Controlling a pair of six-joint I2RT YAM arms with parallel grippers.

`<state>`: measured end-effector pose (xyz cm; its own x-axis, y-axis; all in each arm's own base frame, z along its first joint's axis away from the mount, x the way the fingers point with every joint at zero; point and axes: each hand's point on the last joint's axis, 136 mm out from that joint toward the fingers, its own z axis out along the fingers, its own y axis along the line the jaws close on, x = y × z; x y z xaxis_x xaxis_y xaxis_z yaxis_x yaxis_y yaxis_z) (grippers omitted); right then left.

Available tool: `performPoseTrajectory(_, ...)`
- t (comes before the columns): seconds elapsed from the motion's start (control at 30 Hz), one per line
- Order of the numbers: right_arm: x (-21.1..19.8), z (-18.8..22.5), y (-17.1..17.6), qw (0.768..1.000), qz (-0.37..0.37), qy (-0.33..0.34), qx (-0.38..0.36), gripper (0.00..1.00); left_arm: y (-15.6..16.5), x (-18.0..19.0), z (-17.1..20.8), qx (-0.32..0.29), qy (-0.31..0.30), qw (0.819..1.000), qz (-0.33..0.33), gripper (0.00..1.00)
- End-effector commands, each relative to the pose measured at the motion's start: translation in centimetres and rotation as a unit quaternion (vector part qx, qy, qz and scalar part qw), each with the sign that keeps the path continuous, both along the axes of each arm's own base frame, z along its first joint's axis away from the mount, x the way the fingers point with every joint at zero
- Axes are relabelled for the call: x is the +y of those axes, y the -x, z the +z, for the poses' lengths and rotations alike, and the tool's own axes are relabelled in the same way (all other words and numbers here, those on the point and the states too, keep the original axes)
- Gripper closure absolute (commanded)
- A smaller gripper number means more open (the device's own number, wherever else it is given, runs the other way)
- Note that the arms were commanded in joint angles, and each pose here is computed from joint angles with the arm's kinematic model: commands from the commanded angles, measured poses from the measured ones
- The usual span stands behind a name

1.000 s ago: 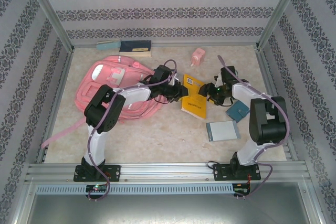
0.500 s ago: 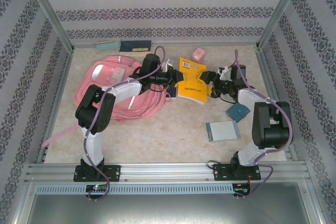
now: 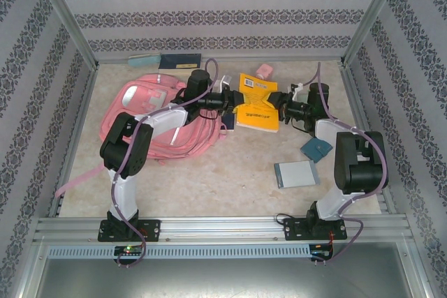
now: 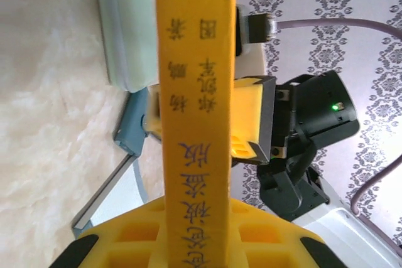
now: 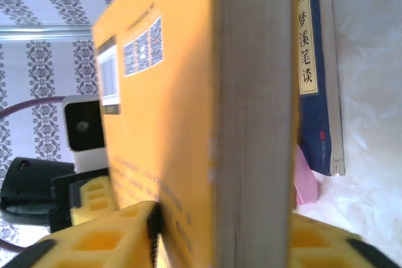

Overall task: Pack the student bag
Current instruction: Pick up the book at the center of the table, then open the student bag at the center of the table.

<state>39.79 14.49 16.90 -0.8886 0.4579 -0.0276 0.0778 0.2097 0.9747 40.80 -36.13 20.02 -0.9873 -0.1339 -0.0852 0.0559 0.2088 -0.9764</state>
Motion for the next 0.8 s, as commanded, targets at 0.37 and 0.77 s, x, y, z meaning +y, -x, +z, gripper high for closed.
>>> performPoseTrajectory(0.37, 0.1, 0.3, 0.6, 0.999, -0.016, 0.034, -0.022, 1.00, 0.6, 9.5, -2.1, -0.082, -0.281, 0.956, 0.012, 0.59)
performPoseTrajectory(0.77, 1.6, -0.3, 0.0, 0.998, -0.017, 0.054, -0.018, 1.00, 1.3, 18.9, -8.2, -0.115, -0.604, 0.788, 0.021, 0.55)
